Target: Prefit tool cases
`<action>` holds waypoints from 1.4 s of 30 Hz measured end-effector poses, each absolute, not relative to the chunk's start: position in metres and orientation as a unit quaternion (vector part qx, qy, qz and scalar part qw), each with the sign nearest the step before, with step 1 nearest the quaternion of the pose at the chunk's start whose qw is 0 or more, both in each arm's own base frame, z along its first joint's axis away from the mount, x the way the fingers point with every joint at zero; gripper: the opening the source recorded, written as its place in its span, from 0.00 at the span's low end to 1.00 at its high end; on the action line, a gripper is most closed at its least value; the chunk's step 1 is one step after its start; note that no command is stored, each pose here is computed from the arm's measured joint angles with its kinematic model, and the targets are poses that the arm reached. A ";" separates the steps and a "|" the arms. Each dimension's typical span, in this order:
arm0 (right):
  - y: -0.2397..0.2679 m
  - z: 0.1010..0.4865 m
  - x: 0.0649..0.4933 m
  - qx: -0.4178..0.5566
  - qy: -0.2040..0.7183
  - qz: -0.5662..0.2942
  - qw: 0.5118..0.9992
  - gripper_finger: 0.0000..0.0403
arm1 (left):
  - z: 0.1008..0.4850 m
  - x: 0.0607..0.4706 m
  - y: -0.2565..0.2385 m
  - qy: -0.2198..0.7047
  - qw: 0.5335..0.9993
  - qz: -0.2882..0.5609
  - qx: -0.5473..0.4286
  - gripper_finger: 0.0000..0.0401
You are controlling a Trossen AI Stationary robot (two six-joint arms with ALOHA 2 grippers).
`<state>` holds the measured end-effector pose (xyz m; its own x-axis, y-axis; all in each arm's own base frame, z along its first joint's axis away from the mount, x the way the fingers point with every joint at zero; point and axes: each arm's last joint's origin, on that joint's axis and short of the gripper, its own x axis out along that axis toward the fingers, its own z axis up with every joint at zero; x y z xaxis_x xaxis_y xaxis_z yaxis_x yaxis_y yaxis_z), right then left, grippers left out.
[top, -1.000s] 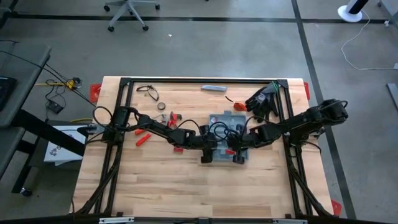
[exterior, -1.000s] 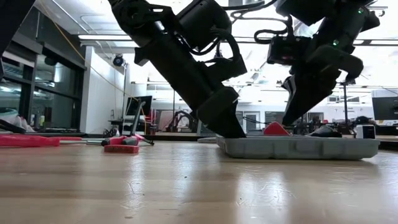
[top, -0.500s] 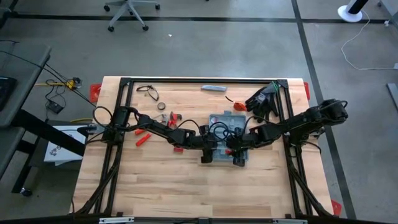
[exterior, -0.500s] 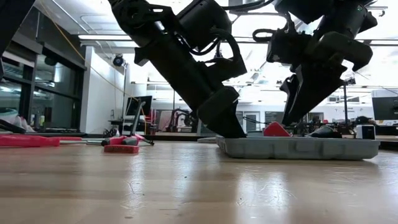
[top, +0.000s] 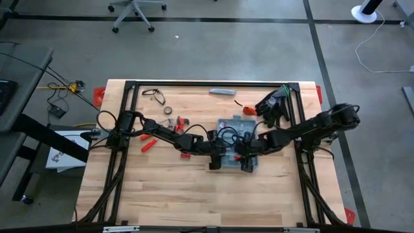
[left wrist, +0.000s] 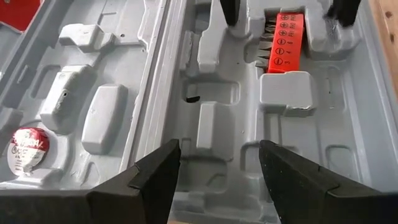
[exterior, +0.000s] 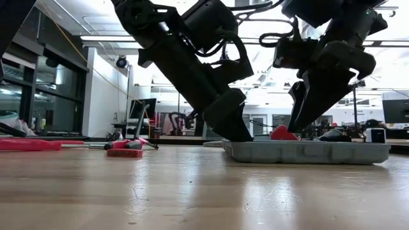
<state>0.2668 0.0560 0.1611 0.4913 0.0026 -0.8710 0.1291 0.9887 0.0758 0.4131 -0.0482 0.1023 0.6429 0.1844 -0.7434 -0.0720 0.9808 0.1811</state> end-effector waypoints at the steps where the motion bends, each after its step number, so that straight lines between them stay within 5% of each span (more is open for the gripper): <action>1: 0.056 0.158 0.268 0.065 0.505 -0.037 0.860 0.55 | 0.102 0.413 -0.048 0.416 0.904 0.071 0.067 0.53; 17: 0.059 0.118 0.277 0.063 0.560 -0.058 0.824 0.54 | 0.102 0.413 -0.048 0.415 0.905 0.071 0.067 0.53; 25: 0.062 0.116 0.274 0.062 0.569 -0.088 0.815 0.18 | 0.103 0.415 -0.047 0.407 0.909 0.071 0.063 0.53; 42: 0.067 0.144 0.263 0.067 0.525 -0.102 0.843 0.19 | 0.104 0.417 -0.047 0.399 0.912 0.074 0.063 0.53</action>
